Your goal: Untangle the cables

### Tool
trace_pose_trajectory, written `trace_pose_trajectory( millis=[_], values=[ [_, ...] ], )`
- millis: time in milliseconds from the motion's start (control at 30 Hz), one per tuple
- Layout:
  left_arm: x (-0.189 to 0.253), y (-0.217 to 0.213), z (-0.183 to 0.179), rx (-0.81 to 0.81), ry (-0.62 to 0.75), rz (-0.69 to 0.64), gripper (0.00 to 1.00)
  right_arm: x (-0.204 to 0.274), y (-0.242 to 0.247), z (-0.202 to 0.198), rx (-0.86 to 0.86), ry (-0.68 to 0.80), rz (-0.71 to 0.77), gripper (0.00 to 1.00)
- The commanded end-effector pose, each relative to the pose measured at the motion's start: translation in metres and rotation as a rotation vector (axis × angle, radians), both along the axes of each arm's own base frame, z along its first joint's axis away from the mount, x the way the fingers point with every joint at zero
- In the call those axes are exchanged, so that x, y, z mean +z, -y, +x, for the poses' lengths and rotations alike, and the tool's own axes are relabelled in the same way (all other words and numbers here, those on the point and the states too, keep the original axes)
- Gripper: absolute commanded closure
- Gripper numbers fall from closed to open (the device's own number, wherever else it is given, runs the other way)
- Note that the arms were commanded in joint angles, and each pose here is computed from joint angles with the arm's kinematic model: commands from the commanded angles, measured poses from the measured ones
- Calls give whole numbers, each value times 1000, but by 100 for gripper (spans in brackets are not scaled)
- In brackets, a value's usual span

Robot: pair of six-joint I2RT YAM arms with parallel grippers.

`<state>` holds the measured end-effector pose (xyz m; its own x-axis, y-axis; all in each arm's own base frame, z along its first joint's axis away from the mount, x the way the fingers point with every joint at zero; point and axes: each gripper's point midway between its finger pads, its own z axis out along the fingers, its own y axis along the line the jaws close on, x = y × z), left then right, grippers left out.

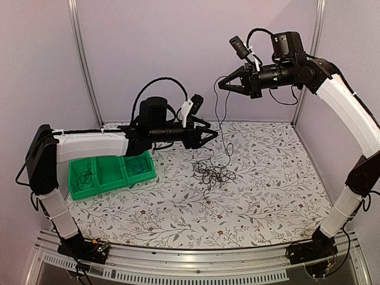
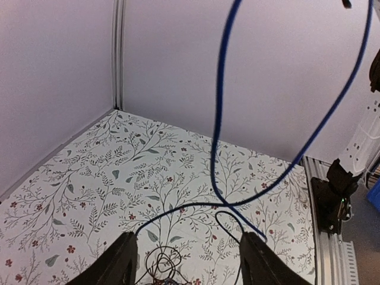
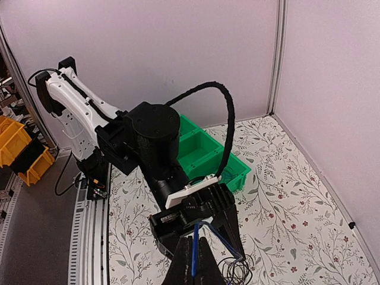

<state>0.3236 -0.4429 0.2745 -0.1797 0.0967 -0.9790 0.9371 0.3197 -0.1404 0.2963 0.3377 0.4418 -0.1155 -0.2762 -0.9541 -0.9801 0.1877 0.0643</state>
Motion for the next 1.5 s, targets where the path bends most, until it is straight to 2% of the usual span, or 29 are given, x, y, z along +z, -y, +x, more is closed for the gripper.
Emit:
trace_pose_trajectory(
  millis=[0, 100, 267, 433, 767, 1033, 1200, 1233, 1333, 1367, 1467],
  values=[
    [4, -12, -21, -41, -15, 52, 36, -7, -1, 9, -19, 5, -12, 100],
    [16, -15, -31, -63, 22, 6, 36, -10, -2, 11, -18, 0, -17, 100],
    [29, -4, -15, -35, 18, -80, 38, -14, -5, 12, -10, -9, -18, 100],
    [36, 13, -13, -100, 12, -140, 54, -13, -6, 15, -12, -13, -12, 100],
    [40, 23, -13, -161, 39, -162, 69, -13, -7, 16, -19, -21, -9, 100],
    [41, 27, 0, -132, 12, -203, 98, -14, -8, 20, -26, -25, -8, 100],
    [44, 3, 11, -36, -7, -216, 100, -22, 3, 42, -142, -24, -38, 99],
    [44, -4, 12, -15, -11, -212, 100, -26, 8, 49, -176, -28, -46, 94],
    [43, -26, 16, 57, -37, -188, 100, -46, 36, 83, -310, -63, -82, 57],
    [43, -34, 18, 83, -46, -179, 100, -55, 43, 91, -342, -79, -99, 47],
    [45, -60, 20, 165, -75, -158, 100, -79, 54, 100, -348, -124, -132, 40]
  ],
)
